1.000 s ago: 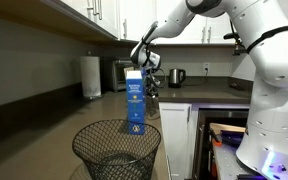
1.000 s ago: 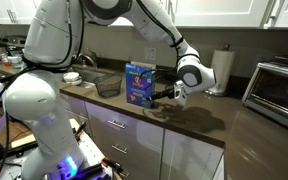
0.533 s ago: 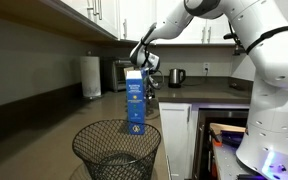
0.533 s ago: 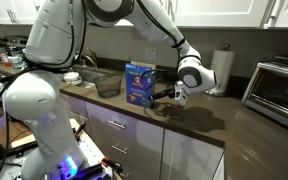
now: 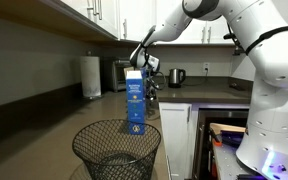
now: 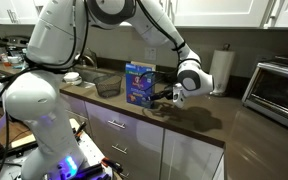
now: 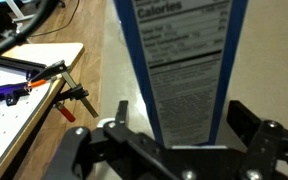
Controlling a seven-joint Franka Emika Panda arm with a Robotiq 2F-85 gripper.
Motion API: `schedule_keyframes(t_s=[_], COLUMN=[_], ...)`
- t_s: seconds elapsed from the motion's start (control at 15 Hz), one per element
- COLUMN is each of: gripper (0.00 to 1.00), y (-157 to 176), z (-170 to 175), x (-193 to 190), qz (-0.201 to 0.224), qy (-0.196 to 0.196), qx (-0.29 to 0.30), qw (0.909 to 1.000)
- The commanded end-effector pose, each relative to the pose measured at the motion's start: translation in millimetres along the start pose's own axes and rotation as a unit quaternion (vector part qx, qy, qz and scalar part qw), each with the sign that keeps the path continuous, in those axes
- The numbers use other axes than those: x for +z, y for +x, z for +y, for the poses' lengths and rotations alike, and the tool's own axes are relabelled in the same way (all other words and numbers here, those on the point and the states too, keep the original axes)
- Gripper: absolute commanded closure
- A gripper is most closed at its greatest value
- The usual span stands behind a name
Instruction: Pour the contents from the box into the black then put the box on the counter
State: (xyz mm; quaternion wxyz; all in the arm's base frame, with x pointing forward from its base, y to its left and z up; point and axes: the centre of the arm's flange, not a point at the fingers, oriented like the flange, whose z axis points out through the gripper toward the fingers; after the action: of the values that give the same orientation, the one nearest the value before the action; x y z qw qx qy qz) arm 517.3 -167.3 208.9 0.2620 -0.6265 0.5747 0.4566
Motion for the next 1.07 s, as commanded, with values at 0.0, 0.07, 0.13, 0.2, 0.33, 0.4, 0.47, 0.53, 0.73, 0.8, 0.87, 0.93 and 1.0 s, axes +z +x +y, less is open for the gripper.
schedule_keyframes(t_s=[0.0, 0.07, 0.13, 0.2, 0.33, 0.4, 0.47, 0.53, 0.73, 0.8, 0.87, 0.93, 1.0], gripper=[0.0, 0.0, 0.0, 0.0, 0.0, 0.0, 0.0, 0.0, 0.0, 0.0, 0.0, 0.0, 0.0], y=[10.2, 13.0, 14.5, 16.4, 19.0, 19.9, 20.0, 20.0, 19.3, 18.9, 18.6, 17.9, 17.3], z=[1.0, 1.1, 1.0, 0.8, 1.1, 1.0, 1.0, 0.9, -0.1, -0.6, -1.3, -2.1, -3.1], x=[7.1, 10.4, 11.4, 13.5, 16.4, 17.5, 18.3, 18.7, 19.5, 20.2, 20.9, 21.7, 22.8], qz=[-0.032, -0.035, -0.039, -0.041, -0.044, -0.046, -0.047, -0.048, -0.05, -0.051, -0.051, -0.052, -0.053], qy=[-0.01, -0.012, -0.015, -0.015, -0.017, -0.017, -0.016, -0.016, -0.013, -0.013, -0.013, -0.012, -0.013], qx=[-0.01, -0.01, -0.011, -0.012, -0.013, -0.014, -0.014, -0.014, -0.015, -0.015, -0.015, -0.015, -0.015], qw=[0.9994, 0.9992, 0.9991, 0.999, 0.9988, 0.9987, 0.9987, 0.9986, 0.9986, 0.9985, 0.9985, 0.9985, 0.9984])
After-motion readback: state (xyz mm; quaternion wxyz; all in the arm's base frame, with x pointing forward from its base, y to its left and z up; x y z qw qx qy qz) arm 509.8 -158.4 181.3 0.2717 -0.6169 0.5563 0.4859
